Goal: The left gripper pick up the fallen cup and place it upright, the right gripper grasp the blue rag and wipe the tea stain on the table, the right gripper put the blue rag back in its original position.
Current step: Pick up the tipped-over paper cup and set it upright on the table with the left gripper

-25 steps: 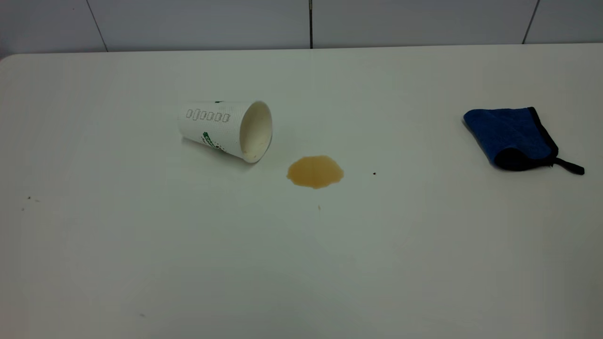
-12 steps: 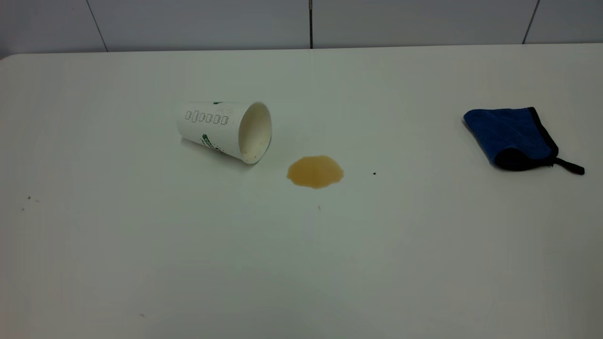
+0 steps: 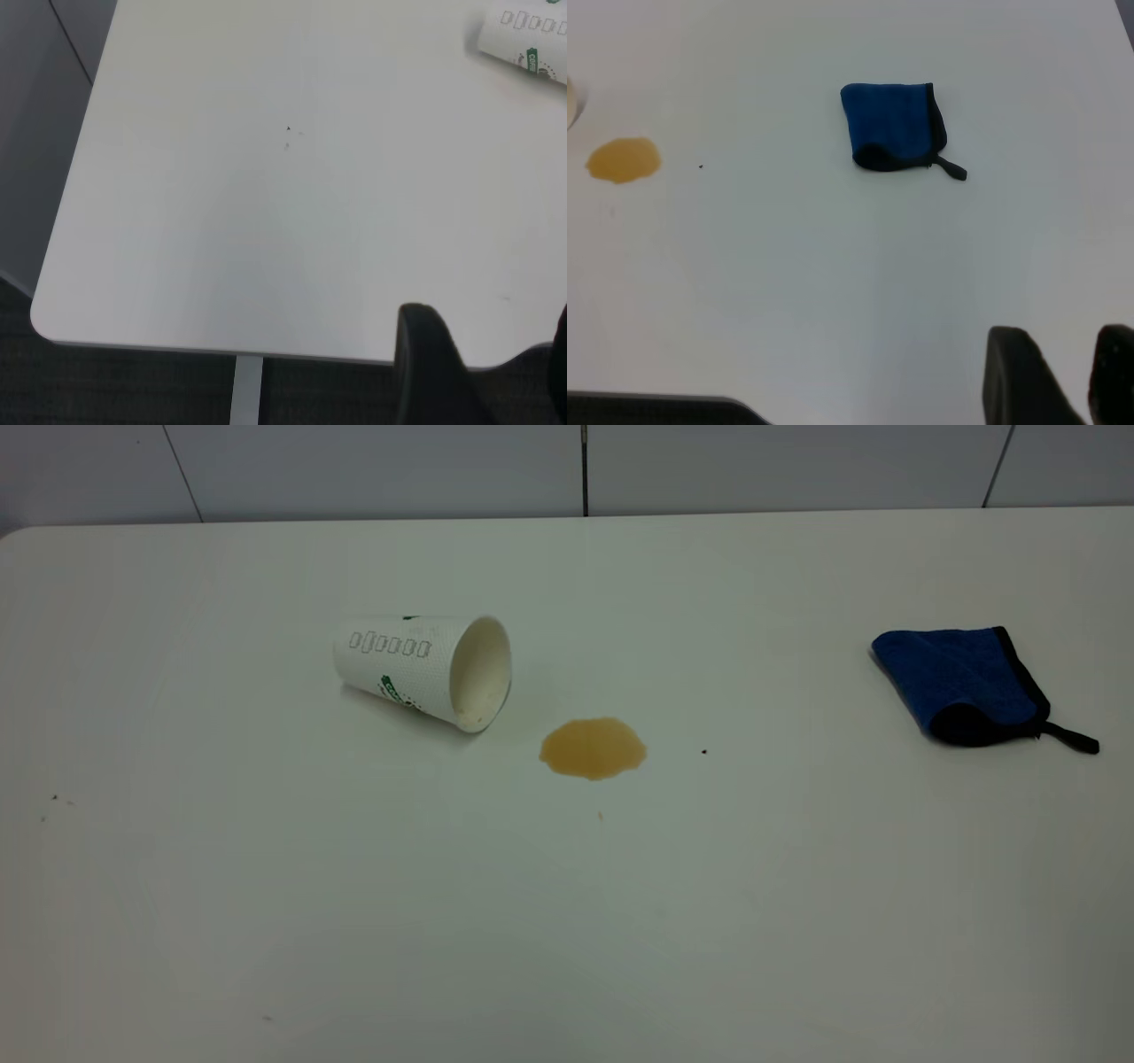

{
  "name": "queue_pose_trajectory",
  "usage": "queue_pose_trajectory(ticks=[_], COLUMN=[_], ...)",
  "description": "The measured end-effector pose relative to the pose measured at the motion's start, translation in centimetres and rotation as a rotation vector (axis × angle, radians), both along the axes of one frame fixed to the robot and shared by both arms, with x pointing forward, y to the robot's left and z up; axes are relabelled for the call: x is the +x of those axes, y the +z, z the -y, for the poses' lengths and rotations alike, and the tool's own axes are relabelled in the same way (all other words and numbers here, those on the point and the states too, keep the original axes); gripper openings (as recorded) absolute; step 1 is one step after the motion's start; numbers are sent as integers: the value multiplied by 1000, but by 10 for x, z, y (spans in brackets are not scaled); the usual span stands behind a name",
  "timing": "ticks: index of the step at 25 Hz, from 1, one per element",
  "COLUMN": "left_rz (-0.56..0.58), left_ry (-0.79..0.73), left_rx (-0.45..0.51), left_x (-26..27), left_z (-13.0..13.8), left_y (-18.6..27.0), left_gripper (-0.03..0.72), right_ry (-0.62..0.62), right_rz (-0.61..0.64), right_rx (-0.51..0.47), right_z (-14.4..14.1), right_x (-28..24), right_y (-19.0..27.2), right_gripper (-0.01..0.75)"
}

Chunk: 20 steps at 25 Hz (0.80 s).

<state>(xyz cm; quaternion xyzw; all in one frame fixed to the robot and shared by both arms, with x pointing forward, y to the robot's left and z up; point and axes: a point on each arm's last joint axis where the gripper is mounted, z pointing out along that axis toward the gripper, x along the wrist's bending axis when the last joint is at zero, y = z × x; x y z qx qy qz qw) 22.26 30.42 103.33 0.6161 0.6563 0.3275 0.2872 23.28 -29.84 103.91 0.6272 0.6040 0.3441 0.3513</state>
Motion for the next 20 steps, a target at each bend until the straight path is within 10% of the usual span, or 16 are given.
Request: queue_pose_trajectory(ticks=[20], left_rz=[-13], left_ry=[1], left_rx=[1], left_x=[2], left_z=[0], left_y=[0], left_gripper=[362], right_ry=[0], right_rz=[0], right_rx=[0], right_z=[0], right_x=[0], right_y=[0], right_gripper=[236])
